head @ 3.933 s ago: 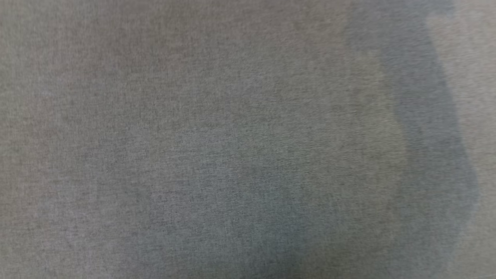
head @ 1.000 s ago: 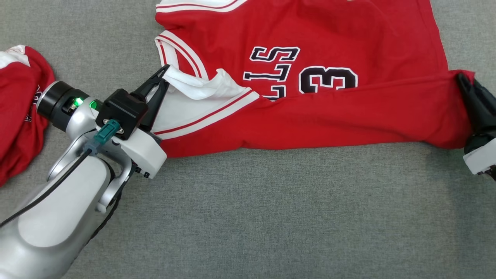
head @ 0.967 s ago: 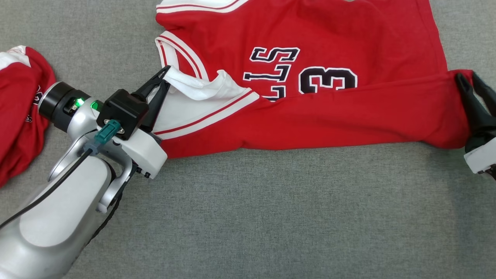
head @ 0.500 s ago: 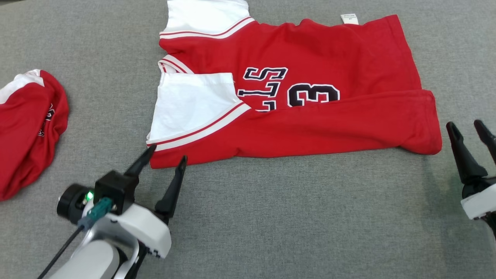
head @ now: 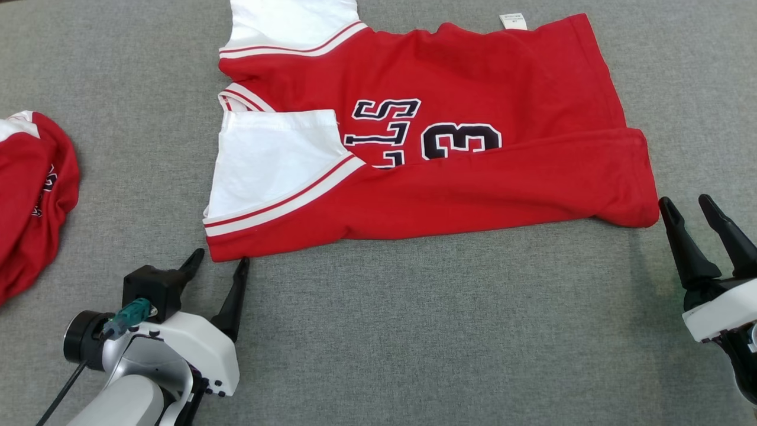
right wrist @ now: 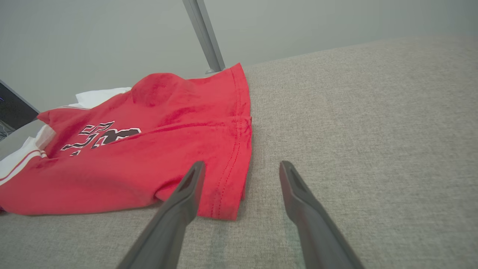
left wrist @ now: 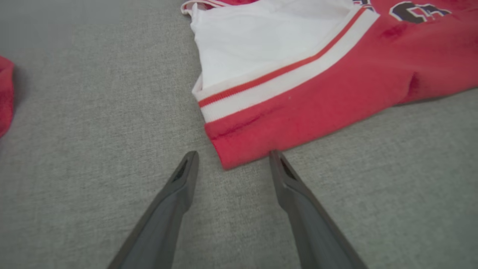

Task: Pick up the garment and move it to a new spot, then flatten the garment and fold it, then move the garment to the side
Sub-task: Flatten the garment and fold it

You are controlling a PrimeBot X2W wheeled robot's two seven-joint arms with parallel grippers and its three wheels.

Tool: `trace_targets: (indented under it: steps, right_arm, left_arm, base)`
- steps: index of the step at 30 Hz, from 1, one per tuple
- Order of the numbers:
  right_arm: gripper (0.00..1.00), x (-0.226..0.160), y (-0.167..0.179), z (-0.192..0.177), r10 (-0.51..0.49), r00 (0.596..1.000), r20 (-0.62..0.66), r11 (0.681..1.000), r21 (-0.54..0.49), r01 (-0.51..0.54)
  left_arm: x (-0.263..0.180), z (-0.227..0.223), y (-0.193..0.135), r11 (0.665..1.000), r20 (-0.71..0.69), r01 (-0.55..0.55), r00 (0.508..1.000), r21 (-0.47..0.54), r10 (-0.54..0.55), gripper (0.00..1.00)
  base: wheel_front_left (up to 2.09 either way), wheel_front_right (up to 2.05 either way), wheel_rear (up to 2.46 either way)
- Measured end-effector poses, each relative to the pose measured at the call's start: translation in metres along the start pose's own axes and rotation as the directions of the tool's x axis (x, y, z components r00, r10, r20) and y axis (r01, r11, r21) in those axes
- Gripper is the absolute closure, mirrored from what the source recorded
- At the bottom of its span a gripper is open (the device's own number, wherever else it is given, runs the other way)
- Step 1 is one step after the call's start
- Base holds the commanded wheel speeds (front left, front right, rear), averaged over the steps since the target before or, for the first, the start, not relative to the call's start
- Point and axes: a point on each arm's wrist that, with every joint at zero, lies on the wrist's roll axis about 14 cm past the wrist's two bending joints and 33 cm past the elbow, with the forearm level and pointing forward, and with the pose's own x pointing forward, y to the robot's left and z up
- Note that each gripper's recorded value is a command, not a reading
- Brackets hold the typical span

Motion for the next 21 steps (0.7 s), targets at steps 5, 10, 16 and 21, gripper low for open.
trace_targets:
  steps: [5,10,16,21]
  right_arm:
    - [0.00,0.007,0.004,-0.003,0.010,1.000,-0.016,1.000,0.012,-0.010]
    - [0.00,0.014,0.006,-0.009,0.014,0.999,-0.048,0.999,0.032,-0.012]
    - [0.50,0.018,0.011,-0.027,0.030,0.991,-0.130,0.998,0.055,-0.023]
    - [1.00,0.018,0.015,-0.024,0.049,0.992,-0.120,0.997,0.058,-0.042]
  left_arm:
    - [0.002,0.005,-0.003,1.000,0.024,0.020,1.000,-0.020,-0.020,1.00]
    - [-0.001,0.010,-0.004,0.999,0.048,0.028,0.999,-0.021,-0.026,1.00]
    - [-0.006,0.014,-0.002,1.000,0.066,0.021,0.998,-0.022,-0.020,1.00]
    - [-0.010,0.017,-0.001,1.000,0.075,0.018,0.997,-0.019,-0.016,1.00]
  base:
    - [0.00,0.00,0.00]
    - [0.00,0.00,0.00]
    - [0.00,0.00,0.00]
    - [0.00,0.00,0.00]
